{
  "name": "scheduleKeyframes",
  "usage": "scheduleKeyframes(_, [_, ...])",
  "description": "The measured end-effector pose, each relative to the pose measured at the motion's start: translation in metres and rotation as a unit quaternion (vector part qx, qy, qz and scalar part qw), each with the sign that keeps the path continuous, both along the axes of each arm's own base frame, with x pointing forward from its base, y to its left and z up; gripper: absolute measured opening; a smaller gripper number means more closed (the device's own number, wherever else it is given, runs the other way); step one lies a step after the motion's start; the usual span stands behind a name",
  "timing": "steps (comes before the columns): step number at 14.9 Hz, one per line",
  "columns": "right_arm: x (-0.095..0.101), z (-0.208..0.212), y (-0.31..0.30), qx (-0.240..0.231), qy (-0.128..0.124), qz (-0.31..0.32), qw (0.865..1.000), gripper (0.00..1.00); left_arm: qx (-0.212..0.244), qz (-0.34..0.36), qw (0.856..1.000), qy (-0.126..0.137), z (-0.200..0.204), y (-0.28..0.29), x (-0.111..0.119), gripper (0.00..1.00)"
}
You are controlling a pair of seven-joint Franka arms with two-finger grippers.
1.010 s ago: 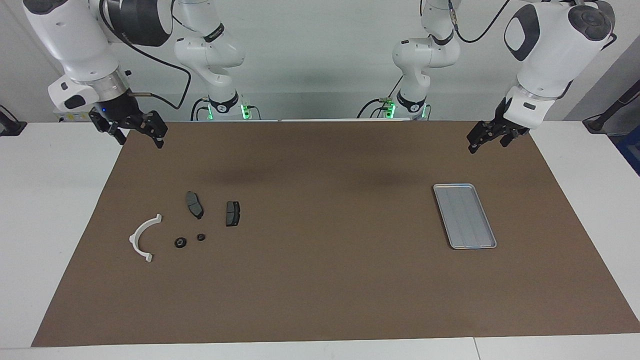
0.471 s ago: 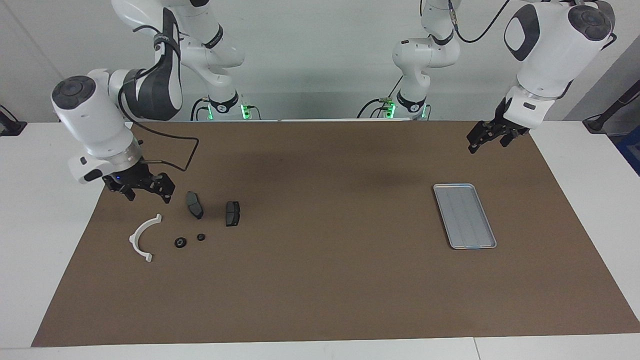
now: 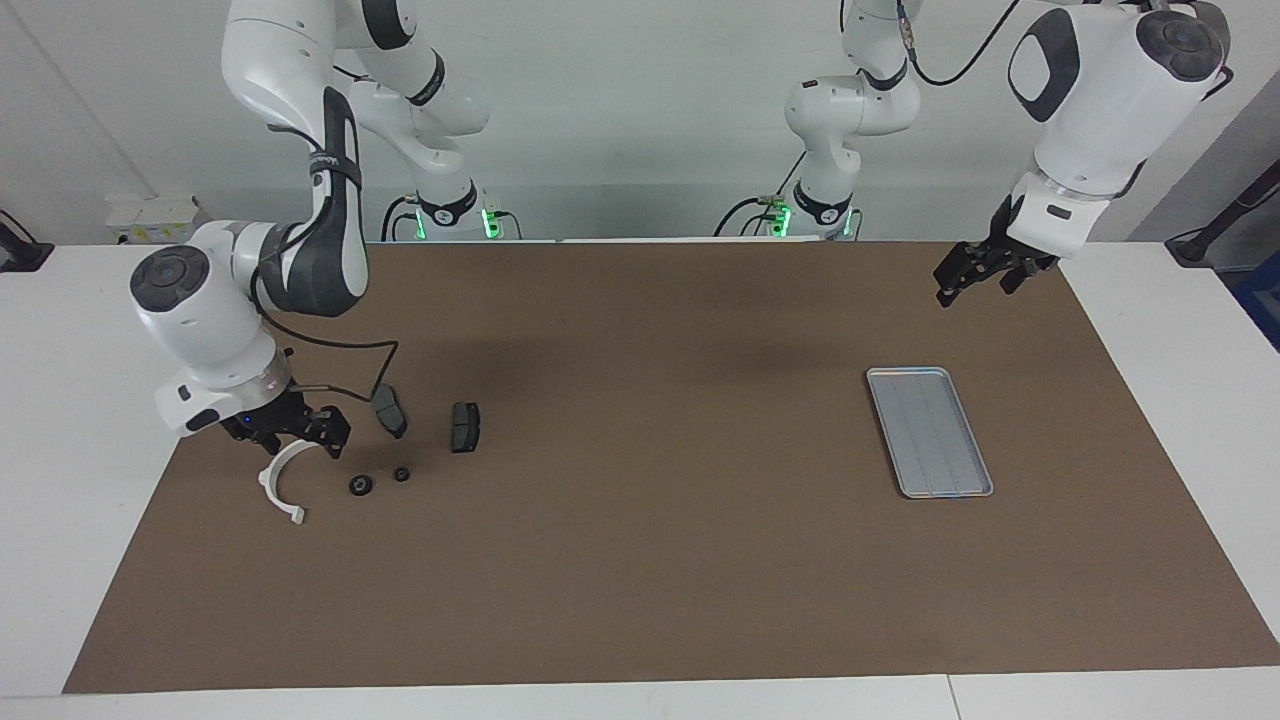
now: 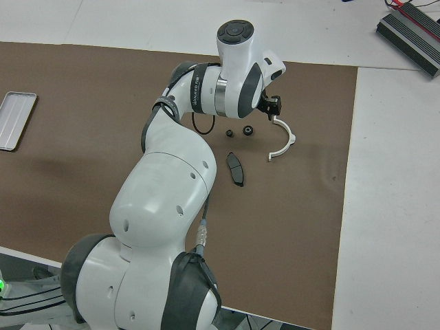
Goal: Pick bearing gear from pile to tray
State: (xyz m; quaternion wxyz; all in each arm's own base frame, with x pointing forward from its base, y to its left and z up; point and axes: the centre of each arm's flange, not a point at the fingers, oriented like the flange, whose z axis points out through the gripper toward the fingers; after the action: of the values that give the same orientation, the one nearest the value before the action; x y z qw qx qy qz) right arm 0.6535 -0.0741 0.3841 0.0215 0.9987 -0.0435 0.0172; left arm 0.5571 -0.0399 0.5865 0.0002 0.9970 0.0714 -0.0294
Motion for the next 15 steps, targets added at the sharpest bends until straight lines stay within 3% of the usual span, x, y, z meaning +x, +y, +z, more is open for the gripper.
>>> scheduleKeyframes(10, [0.016,-0.043,0.026,0.006,-0.012,0.02,1.0,0.9,0.0,0.0,1.0,0.0,0.0,0.0,0.0,1.0])
scheduleKeyframes(15, [0.018,-0.062,0.027,0.006,-0.004,0.02,1.0,0.9,0.0,0.0,1.0,0.0,0.0,0.0,0.0,1.0])
